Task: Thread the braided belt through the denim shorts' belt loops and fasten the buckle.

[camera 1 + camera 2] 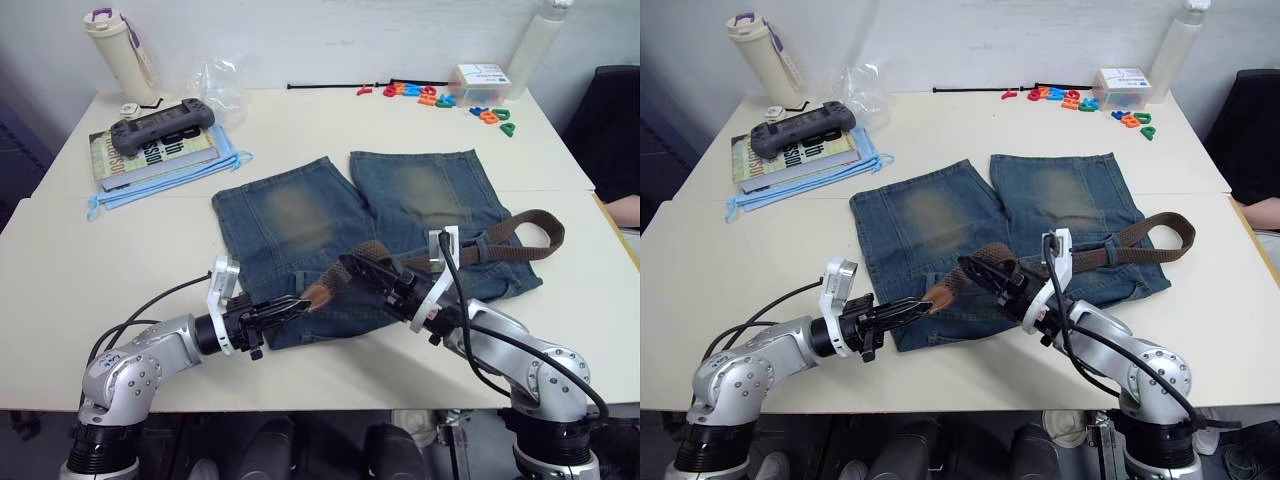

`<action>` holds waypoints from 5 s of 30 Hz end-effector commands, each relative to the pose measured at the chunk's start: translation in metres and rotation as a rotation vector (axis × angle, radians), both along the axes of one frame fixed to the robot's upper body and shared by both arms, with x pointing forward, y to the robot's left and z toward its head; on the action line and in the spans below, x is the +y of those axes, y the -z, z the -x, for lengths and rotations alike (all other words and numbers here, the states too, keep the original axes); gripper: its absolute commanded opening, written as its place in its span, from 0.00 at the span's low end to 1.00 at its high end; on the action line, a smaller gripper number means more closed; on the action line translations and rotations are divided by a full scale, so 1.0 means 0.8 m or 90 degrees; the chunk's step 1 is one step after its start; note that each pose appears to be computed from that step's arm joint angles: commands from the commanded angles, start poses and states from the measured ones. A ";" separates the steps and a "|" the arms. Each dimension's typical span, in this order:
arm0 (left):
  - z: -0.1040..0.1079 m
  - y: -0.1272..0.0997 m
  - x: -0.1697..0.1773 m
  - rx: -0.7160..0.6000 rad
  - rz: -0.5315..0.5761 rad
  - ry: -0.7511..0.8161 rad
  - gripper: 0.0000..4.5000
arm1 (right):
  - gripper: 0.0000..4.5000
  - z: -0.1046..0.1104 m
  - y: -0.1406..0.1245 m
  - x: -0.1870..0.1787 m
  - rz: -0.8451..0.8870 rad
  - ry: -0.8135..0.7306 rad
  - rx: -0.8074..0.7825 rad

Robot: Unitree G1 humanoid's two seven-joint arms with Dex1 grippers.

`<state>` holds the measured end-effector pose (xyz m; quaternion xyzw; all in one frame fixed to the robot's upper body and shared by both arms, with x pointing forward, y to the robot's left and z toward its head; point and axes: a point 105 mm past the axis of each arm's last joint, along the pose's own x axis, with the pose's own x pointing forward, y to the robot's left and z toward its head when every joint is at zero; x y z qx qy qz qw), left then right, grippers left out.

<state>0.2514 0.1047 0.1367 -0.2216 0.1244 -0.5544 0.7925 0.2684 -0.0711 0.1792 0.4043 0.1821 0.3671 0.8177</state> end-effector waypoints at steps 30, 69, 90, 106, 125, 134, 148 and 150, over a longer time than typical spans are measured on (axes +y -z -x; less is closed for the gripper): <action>0.021 -0.006 0.103 -0.041 -0.157 -0.110 0.80 | 0.00 -0.037 0.033 0.013 -0.021 0.223 0.077; -0.014 0.010 0.141 -0.111 -0.338 -0.106 0.80 | 0.00 -0.044 0.059 0.132 -0.022 0.040 0.106; -0.023 0.024 0.129 0.045 -0.186 -0.100 0.80 | 0.00 -0.045 0.040 0.145 -0.056 -0.043 0.049; -0.025 0.025 0.115 0.103 -0.116 -0.112 0.80 | 0.00 -0.043 0.037 0.143 -0.049 -0.044 0.036; -0.027 0.022 0.119 0.113 -0.084 -0.136 0.01 | 0.00 -0.041 0.038 0.143 -0.038 -0.047 0.035; -0.021 0.024 0.152 0.070 -0.148 -0.153 0.30 | 0.00 -0.041 0.039 0.138 -0.064 -0.053 0.047; -0.026 0.029 0.127 0.051 -0.159 -0.075 0.71 | 0.00 -0.041 0.037 0.135 -0.135 -0.126 0.065; -0.028 0.030 0.125 0.053 -0.155 -0.074 0.71 | 0.00 -0.041 0.034 0.135 -0.138 -0.128 0.059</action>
